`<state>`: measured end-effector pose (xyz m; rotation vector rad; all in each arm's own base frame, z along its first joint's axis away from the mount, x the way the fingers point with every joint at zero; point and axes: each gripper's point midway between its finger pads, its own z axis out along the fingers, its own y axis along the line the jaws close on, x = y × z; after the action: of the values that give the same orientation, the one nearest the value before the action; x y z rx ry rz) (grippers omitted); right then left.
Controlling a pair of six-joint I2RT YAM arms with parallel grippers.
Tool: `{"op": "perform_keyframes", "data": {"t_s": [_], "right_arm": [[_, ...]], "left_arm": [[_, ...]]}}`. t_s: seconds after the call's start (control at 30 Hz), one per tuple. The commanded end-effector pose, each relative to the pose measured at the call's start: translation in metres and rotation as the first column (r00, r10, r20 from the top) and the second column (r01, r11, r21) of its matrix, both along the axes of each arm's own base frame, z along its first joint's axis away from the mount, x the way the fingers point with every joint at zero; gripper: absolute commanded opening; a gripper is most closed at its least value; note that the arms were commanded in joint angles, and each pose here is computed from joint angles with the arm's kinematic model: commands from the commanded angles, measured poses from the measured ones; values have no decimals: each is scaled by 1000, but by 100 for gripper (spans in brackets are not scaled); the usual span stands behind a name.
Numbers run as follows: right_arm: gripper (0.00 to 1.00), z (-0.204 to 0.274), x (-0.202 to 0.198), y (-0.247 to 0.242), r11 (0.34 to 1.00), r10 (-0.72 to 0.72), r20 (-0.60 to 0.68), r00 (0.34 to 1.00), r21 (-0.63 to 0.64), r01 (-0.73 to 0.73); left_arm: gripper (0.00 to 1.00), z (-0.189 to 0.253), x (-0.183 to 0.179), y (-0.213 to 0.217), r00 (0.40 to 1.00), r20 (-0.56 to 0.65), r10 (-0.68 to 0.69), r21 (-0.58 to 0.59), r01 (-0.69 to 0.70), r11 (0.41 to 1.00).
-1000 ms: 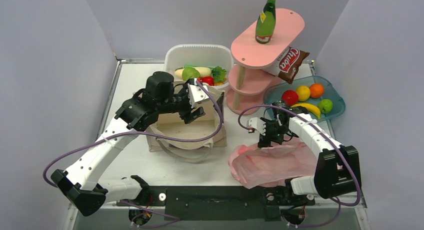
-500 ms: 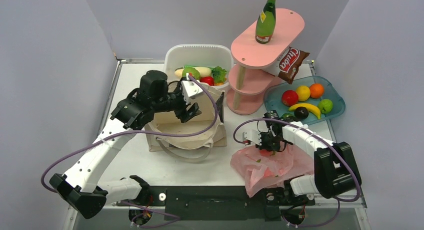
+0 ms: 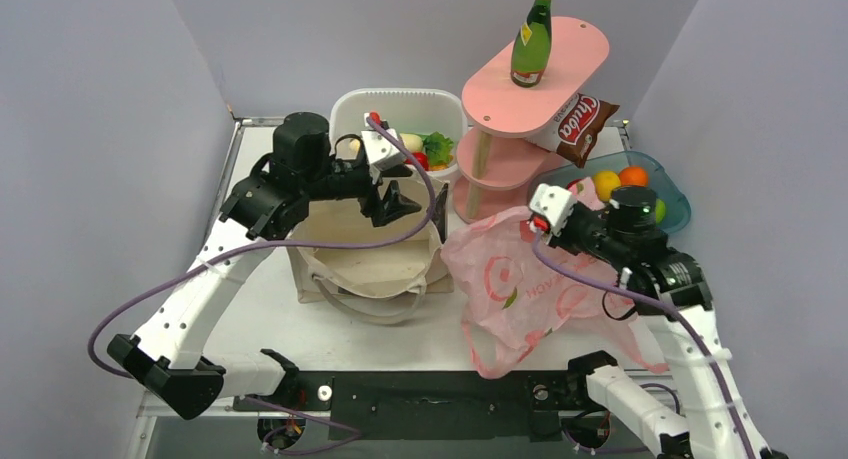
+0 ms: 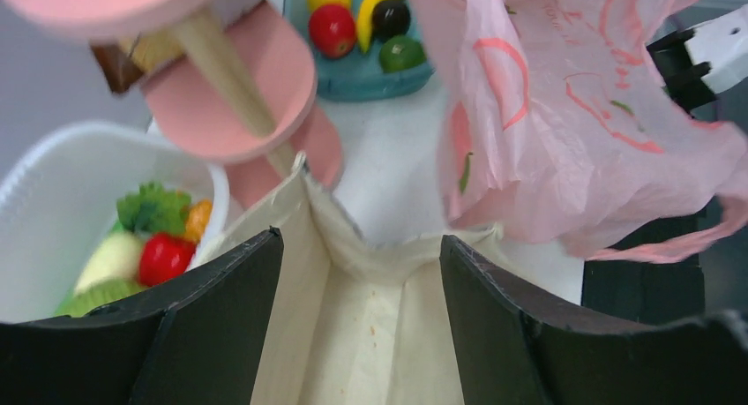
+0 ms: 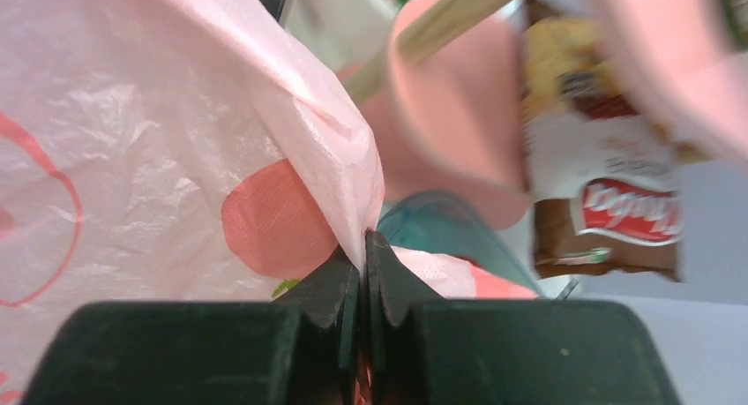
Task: Untie the knot of the grocery bags and take out the mixed food
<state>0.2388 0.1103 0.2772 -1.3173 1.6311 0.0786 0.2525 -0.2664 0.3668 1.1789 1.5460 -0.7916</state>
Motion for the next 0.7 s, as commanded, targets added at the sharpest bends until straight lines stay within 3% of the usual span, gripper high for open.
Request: {"op": "perform_keyframes", "data": {"t_s": [0.0,0.07,0.17,0.2,0.23,0.47,0.57,0.67], "right_arm": [[0,98,-23,17,958,-24,102,994,286,-6],[0,137,-33,21,927,-31,152,988,375,-29],[0,180,-45,32,865,-5,191,982,493,-91],[0,187,-49,39,833,16,162,987,544,-102],[0,196,-52,45,811,46,174,984,568,-138],[0,205,-60,87,673,196,78,977,714,-192],[0,207,-62,100,643,245,69,967,735,-215],[0,210,-68,113,623,298,79,951,739,-256]], "left_arm": [[65,49,-31,-34,971,172,-169,-41,178,983],[66,57,-36,-47,960,219,-174,-40,187,982],[71,86,-43,-70,948,276,-159,-133,202,970],[80,89,-45,-77,945,277,-176,-147,223,964],[82,100,-52,-83,934,298,-196,-170,254,952],[84,117,-63,-130,930,261,-258,-247,322,914],[84,124,-61,-139,930,297,-216,-283,302,910],[88,117,-73,-146,914,307,-267,-238,345,908]]}}
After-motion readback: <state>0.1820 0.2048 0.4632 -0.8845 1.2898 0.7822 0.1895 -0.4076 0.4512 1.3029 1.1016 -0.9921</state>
